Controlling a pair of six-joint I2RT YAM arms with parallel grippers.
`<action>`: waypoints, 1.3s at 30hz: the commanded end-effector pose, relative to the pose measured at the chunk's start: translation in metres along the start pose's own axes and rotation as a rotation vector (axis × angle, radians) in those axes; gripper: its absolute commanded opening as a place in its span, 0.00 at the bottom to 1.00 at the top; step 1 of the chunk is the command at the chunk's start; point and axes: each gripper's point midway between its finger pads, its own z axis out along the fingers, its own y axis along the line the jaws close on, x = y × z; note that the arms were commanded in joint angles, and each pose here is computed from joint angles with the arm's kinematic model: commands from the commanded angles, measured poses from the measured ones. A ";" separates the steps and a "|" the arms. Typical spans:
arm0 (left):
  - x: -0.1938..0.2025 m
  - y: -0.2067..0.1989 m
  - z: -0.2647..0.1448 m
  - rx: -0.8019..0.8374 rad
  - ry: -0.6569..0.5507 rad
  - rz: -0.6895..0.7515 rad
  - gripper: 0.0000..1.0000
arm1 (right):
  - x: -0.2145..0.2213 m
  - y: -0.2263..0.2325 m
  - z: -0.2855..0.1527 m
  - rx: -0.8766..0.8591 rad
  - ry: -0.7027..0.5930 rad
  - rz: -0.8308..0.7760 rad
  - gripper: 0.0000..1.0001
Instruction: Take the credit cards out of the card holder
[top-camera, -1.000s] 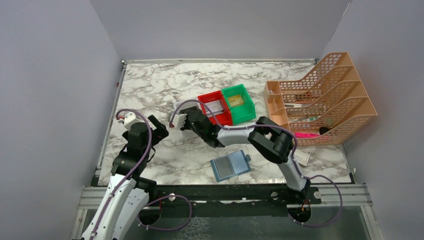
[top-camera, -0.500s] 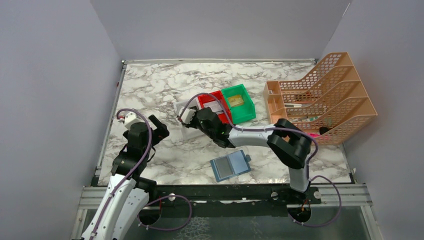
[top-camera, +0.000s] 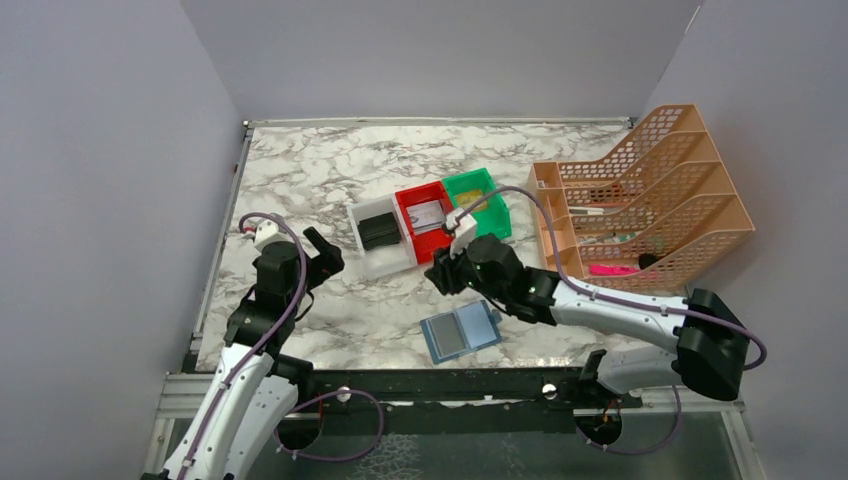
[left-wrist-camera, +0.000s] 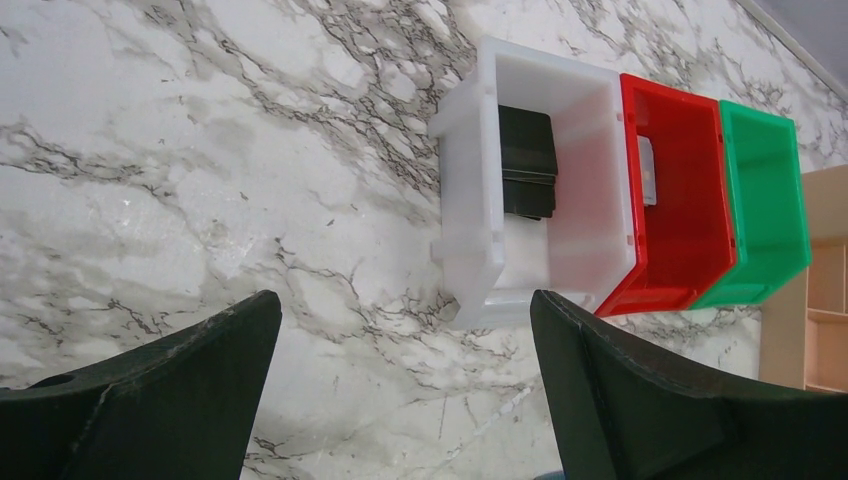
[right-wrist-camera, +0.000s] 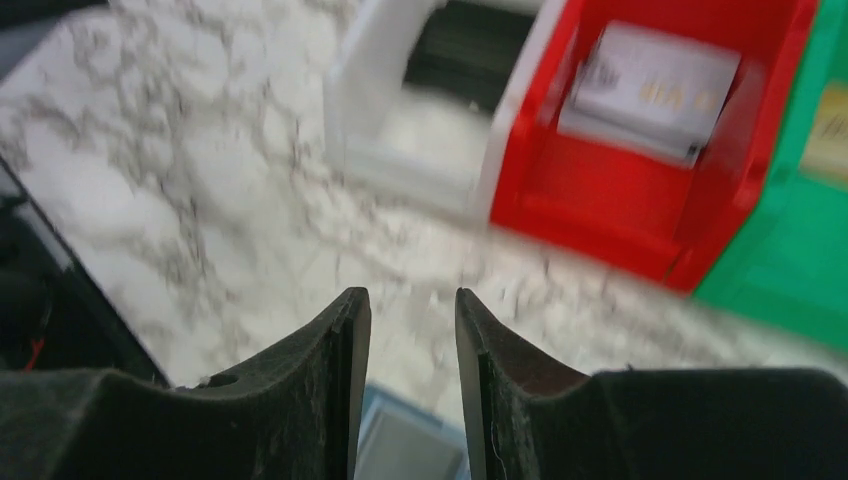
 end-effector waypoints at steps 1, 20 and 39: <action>0.003 -0.011 0.003 0.056 0.020 0.007 0.99 | 0.102 0.013 -0.041 -0.065 0.311 0.257 0.42; 0.026 -0.019 0.015 0.098 0.117 -0.006 0.98 | 0.179 0.007 -0.061 0.106 0.567 0.224 0.44; 0.025 -0.022 0.013 0.117 0.109 -0.017 0.98 | 0.218 0.006 -0.057 0.282 0.683 0.127 0.35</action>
